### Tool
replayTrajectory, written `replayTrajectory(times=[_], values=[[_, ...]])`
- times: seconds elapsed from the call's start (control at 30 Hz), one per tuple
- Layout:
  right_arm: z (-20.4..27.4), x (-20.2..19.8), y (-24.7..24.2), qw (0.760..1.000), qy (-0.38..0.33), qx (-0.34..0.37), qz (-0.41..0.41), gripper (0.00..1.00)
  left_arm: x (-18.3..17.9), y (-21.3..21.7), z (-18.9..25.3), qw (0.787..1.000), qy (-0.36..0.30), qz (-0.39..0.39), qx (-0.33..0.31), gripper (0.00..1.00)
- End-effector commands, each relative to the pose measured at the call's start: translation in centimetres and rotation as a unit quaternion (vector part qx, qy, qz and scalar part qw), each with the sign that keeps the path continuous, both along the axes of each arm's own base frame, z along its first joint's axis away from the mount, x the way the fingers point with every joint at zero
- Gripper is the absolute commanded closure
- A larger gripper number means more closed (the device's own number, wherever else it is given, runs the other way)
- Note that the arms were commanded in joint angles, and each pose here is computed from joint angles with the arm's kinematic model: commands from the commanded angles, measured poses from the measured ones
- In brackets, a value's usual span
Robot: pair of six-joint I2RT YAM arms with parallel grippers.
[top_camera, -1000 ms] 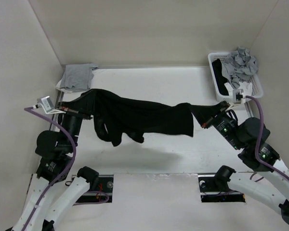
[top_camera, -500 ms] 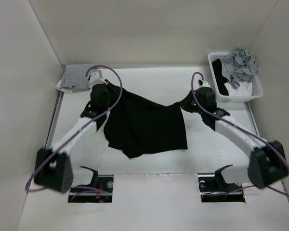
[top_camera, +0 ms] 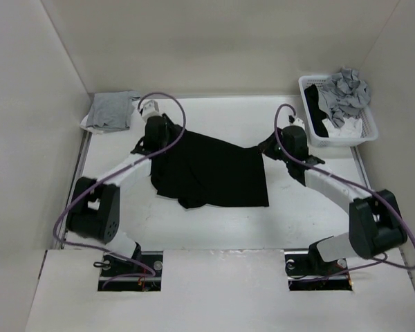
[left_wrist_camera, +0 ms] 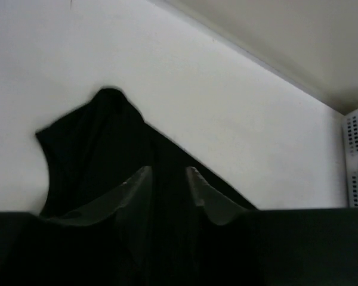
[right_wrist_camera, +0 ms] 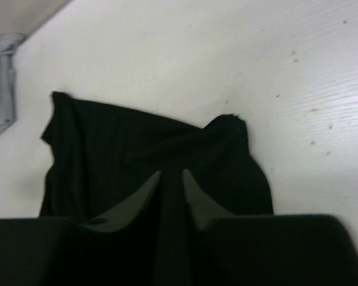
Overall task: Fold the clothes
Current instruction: Flatten the tank top out
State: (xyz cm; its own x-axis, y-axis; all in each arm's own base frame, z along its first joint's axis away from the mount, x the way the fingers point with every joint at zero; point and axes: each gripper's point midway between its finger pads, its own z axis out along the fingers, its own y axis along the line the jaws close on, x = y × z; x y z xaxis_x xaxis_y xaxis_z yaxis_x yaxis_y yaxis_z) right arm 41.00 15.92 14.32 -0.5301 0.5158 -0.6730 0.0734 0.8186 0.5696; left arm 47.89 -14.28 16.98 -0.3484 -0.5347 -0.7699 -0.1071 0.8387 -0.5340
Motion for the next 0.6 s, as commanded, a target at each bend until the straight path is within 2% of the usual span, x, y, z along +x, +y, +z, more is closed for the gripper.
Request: replayTrajectory(times=[0.0,0.03,0.1,0.2,0.4,0.57], values=[[2.8,-2.3,1.0,0.998,-0.066,0.011,0.009,0.86,-4.7,1.6,-0.8,0.999,-0.011,0.042,-0.013,0.77],[3.0,-3.5,1.6,0.997,-0.071,0.015,0.022,0.92,-6.6,2.2,-2.0,0.998,-0.002,0.054,-0.014,0.83],[3.3,-5.7,3.0,0.995,-0.08,0.016,0.052,0.96,-9.9,3.5,-3.7,0.998,0.011,0.064,-0.012,0.9],[2.8,-8.3,4.3,0.992,-0.086,-0.005,0.096,0.96,-13.7,5.3,-5.1,0.997,0.029,0.074,-0.023,0.9],[1.0,-9.5,4.9,0.99,-0.085,-0.011,0.111,0.93,-18.5,5.5,-8.4,0.992,0.071,0.055,-0.086,0.69],[0.3,-9.7,5.2,0.99,-0.082,-0.012,0.116,0.91,-20.6,7.5,-11.2,0.984,0.093,0.091,-0.126,0.65]])
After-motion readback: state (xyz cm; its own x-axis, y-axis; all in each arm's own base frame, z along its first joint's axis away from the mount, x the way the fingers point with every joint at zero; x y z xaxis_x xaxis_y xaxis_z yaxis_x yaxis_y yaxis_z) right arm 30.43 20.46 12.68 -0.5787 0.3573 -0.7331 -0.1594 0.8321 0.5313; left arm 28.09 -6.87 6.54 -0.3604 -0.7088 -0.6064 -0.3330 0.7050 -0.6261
